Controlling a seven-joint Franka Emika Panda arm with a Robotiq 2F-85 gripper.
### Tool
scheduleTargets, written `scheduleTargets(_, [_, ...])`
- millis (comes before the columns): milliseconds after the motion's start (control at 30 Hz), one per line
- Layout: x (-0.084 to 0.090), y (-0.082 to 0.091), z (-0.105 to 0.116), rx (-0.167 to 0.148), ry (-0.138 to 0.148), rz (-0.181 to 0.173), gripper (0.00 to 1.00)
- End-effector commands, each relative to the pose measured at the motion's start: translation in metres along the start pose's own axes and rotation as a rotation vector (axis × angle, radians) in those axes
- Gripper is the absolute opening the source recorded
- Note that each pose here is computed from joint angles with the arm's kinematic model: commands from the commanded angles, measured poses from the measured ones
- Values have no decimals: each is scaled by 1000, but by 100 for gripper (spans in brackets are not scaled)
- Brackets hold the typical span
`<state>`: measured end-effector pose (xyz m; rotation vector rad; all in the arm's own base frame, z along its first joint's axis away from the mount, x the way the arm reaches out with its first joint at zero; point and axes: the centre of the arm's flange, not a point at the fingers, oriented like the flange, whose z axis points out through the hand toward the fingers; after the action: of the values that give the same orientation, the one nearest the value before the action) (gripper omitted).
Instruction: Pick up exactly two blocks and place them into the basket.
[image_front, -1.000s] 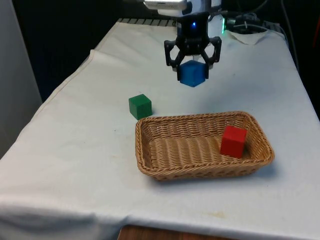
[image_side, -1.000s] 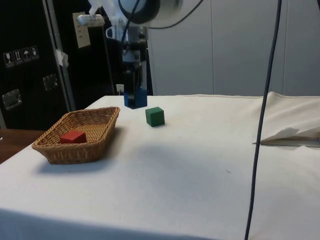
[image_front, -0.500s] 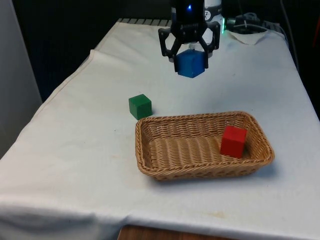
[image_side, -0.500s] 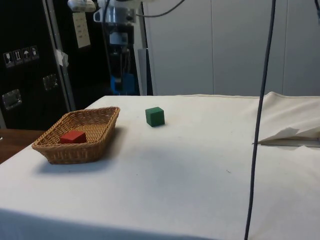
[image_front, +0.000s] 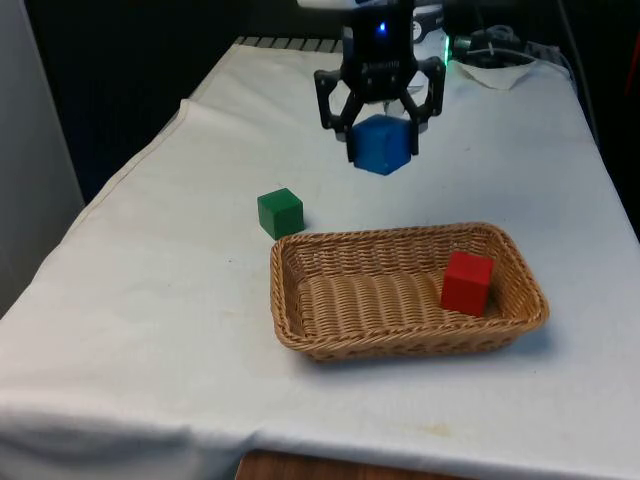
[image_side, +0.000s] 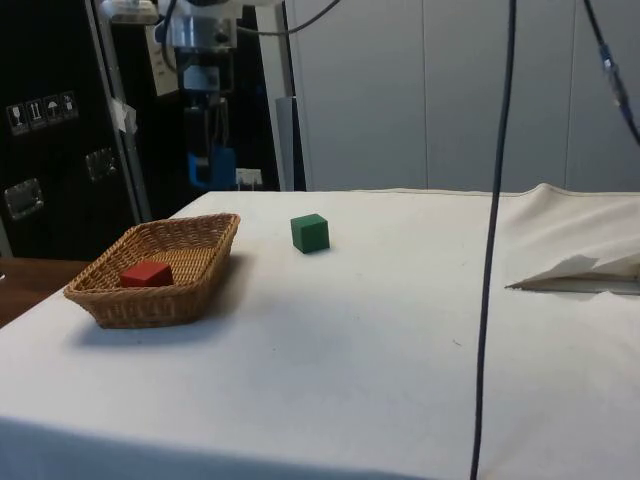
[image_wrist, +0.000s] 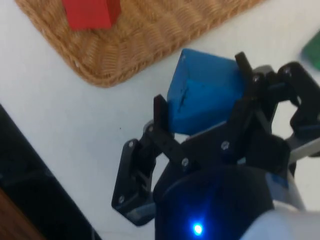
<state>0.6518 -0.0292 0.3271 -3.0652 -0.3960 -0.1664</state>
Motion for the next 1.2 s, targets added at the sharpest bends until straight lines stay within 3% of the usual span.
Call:
scheduleTargets(0, [4,1,5,5,-3,-3,43])
scheduleTargets(267, [26,6,25,-33,-5,-13,43])
scheduleTargets(300, [29,8,28,-27,-7,-15,43])
scheduleTargets(500, [49,7,55,-59,-13,-33,43])
scheduleTargets(567, [46,7,49,-60,-10,-30,43])
scheduleTargets(600, [54,5,63,-67,-15,-40,43])
scheduleTargets(767, [65,4,84,-80,-20,-58,43])
scheduleTargets(1167, [64,-4,123,-92,-43,-85,43])
